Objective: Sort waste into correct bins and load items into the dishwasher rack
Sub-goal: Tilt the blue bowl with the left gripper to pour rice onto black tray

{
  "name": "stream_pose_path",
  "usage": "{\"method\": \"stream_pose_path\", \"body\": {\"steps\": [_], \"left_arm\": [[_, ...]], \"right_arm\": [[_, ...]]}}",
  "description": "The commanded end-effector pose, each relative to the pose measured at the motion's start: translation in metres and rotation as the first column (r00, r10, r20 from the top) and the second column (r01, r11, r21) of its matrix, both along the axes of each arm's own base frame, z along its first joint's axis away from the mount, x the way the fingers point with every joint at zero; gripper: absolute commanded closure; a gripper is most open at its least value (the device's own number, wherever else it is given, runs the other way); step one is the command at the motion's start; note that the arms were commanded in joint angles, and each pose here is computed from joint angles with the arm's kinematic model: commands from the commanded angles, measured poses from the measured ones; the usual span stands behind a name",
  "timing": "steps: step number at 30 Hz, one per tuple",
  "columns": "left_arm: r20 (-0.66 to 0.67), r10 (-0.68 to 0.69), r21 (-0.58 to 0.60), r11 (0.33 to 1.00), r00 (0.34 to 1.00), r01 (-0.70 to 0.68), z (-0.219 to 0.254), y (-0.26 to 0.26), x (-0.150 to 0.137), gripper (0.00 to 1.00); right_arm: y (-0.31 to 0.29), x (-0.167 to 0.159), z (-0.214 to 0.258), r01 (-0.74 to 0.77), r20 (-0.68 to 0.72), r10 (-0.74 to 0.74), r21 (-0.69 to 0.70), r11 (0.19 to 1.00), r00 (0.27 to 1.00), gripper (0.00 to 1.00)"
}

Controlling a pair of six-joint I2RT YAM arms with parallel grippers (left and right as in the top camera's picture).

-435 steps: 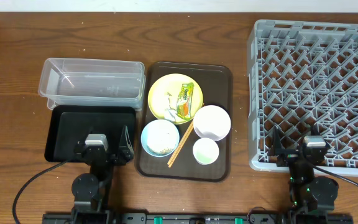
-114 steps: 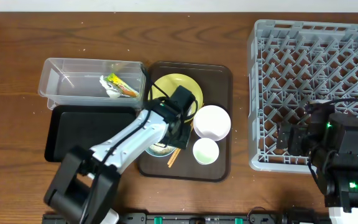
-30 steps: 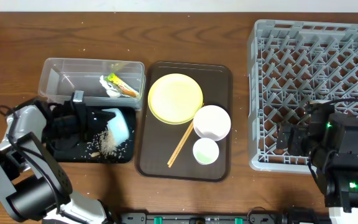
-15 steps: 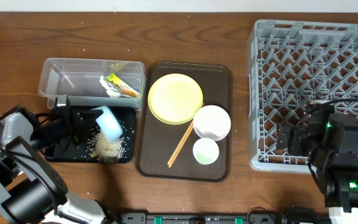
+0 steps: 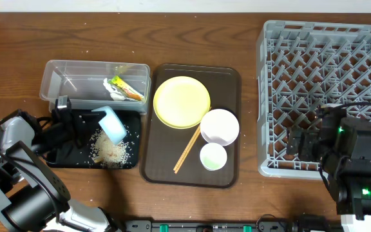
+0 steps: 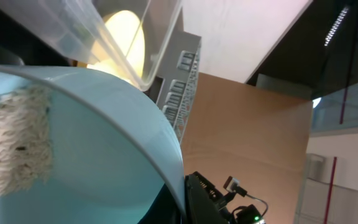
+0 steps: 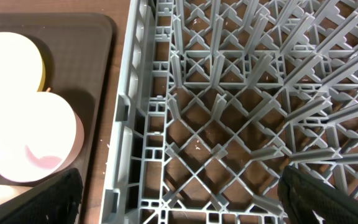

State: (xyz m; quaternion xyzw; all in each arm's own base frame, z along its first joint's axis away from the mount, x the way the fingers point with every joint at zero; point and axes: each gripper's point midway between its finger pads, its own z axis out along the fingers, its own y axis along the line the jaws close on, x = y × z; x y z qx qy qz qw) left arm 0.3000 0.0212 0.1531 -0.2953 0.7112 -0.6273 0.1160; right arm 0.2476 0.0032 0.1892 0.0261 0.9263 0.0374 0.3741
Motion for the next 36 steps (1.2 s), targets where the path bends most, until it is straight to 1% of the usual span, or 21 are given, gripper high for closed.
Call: {"method": "stream_pose_path", "body": {"steps": [1,5,8,10,12,16,24,29,36], "left_arm": [[0.133,0.041,-0.035,0.999,0.99,-0.037,0.016,0.003,0.007,0.94],[0.173,0.032,0.0,0.999,0.984,-0.032,0.014,0.005,0.009,0.94],[0.139,0.036,-0.018,0.999,0.99,-0.034,0.014,0.005,0.009,0.94],[0.146,0.046,-0.035,0.999,0.988,-0.042,0.017,0.005,0.01,0.94],[0.211,0.053,-0.026,0.998,0.976,-0.049,0.022,0.006,0.011,0.94],[0.227,0.049,-0.014,0.999,0.973,-0.047,0.022,0.006,0.011,0.94],[0.158,0.06,-0.063,0.997,0.986,-0.051,0.025,0.003,0.008,0.94],[0.072,0.068,-0.121,0.991,0.995,-0.059,0.027,0.0,0.003,0.94],[0.091,0.061,-0.081,0.995,0.994,-0.054,0.022,0.003,0.004,0.94]], "right_arm": [[0.002,0.002,0.009,-0.002,0.023,0.002,0.011,1.0,1.0,0.01],[0.002,0.002,0.009,-0.002,0.023,0.001,0.011,1.0,1.0,0.01],[0.002,0.002,0.009,-0.002,0.023,0.001,0.011,1.0,1.0,0.01],[0.002,0.002,0.009,-0.002,0.023,0.002,0.011,1.0,1.0,0.01],[0.002,0.002,0.009,-0.002,0.023,0.001,0.011,1.0,1.0,0.01],[0.002,0.002,0.009,-0.001,0.022,0.001,0.011,1.0,1.0,0.01],[0.002,0.002,0.009,-0.002,0.022,0.001,0.011,1.0,1.0,0.01],[0.002,0.002,0.009,-0.002,0.022,0.002,0.011,1.0,1.0,0.01],[0.002,0.002,0.009,-0.002,0.022,0.001,0.011,1.0,1.0,0.01]]}}
